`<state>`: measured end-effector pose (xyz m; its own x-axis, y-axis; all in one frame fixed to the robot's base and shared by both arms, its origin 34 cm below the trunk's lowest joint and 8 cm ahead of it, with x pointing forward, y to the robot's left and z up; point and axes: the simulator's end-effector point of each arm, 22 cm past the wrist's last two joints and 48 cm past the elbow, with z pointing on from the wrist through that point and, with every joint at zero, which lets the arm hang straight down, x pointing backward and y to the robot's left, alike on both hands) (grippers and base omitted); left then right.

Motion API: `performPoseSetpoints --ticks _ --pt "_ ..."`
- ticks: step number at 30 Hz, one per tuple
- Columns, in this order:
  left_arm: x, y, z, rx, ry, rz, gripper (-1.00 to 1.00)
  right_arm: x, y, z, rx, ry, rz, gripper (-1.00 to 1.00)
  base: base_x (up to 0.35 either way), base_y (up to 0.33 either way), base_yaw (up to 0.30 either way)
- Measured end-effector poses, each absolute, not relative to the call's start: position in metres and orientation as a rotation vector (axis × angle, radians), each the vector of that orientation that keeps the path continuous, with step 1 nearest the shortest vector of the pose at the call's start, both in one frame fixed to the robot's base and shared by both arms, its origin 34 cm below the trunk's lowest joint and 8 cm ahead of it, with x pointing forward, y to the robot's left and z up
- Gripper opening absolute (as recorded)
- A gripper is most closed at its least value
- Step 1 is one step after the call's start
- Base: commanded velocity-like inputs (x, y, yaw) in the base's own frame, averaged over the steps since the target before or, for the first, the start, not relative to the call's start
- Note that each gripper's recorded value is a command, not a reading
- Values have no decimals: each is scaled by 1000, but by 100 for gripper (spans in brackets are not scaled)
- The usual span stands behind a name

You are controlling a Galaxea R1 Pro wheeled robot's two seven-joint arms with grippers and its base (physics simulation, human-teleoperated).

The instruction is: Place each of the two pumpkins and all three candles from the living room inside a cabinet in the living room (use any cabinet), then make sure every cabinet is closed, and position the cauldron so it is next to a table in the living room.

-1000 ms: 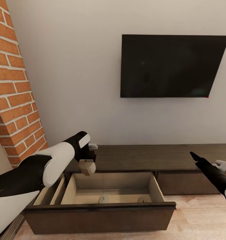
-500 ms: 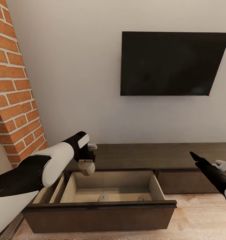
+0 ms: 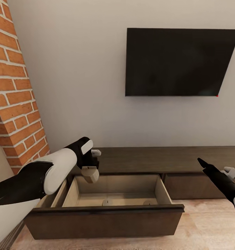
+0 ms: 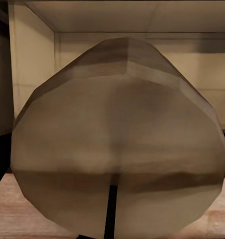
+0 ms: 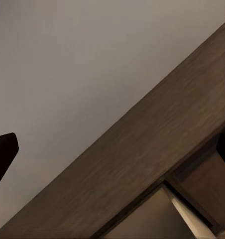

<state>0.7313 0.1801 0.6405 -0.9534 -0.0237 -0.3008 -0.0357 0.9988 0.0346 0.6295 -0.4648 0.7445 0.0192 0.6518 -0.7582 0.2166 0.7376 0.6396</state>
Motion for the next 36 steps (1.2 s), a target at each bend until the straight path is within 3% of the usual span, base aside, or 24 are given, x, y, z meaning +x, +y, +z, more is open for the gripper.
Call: performPoseSetpoints --ticks 36 --pt "696 181 525 -48 2902 65 -100 614 -472 668 728 1570 365 100 0 0 0"
